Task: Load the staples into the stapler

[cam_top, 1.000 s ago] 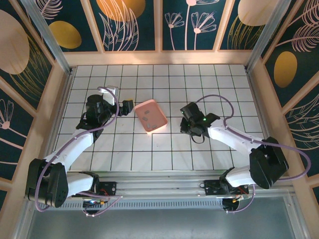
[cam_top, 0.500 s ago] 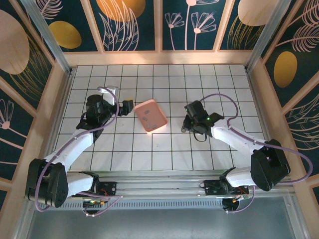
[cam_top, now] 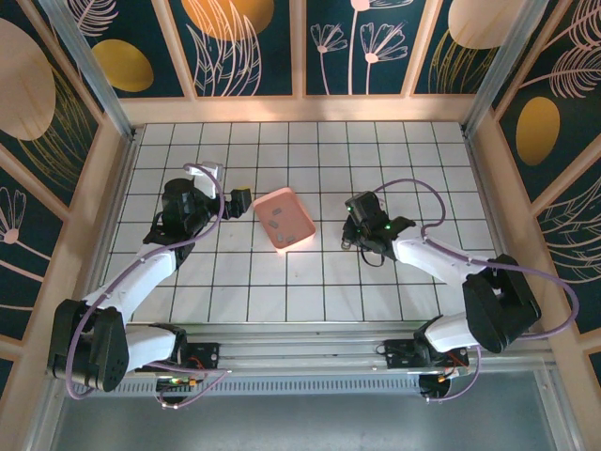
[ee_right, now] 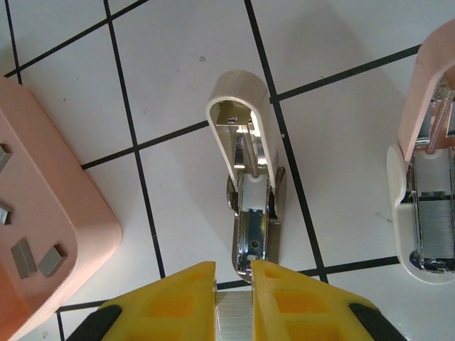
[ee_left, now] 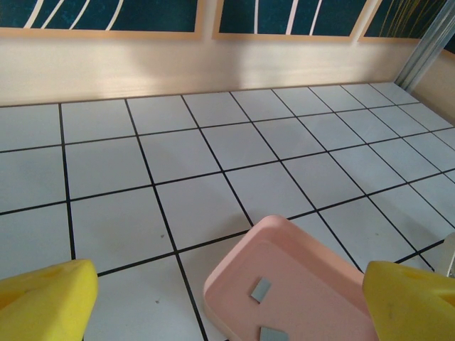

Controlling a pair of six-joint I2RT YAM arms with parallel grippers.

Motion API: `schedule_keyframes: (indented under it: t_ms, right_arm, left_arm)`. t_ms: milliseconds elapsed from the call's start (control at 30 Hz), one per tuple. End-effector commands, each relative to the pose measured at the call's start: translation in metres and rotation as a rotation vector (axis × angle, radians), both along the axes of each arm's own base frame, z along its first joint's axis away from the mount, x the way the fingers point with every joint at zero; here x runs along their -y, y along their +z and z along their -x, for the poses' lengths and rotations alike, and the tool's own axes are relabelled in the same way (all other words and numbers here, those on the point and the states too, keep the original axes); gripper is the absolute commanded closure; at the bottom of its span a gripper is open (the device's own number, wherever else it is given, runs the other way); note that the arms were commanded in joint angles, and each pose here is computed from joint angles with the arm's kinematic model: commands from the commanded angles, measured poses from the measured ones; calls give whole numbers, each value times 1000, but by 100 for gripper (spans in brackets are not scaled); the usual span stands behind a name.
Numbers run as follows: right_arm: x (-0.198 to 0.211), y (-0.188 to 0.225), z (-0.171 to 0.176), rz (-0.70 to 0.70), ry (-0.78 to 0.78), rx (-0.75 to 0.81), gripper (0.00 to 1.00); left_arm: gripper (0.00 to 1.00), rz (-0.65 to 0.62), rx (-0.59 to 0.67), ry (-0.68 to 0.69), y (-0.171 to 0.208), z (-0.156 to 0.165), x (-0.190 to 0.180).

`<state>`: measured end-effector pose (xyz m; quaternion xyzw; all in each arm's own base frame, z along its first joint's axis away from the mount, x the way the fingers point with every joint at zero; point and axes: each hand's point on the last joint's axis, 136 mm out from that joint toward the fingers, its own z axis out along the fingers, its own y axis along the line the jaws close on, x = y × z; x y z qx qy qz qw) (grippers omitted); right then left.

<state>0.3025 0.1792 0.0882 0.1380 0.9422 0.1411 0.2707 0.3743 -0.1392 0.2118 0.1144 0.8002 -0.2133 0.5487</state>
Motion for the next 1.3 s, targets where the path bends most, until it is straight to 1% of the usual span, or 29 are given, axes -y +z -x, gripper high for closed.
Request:
schedule_keyframes:
  t_ms: [0,467,1267]
  right_arm:
    - [8,-7,-7,12,-58,19,82]
    - [6,-24,-8,24,-56,-5,83]
    - [11,-34,-17,60,-62,-5,83]
  left_arm:
    - [5,-10,32,-8,6,-1,1]
    - [4,-14,29,-9,4,-1,2]
    - [4,-22,19,-6,0,-3,1]
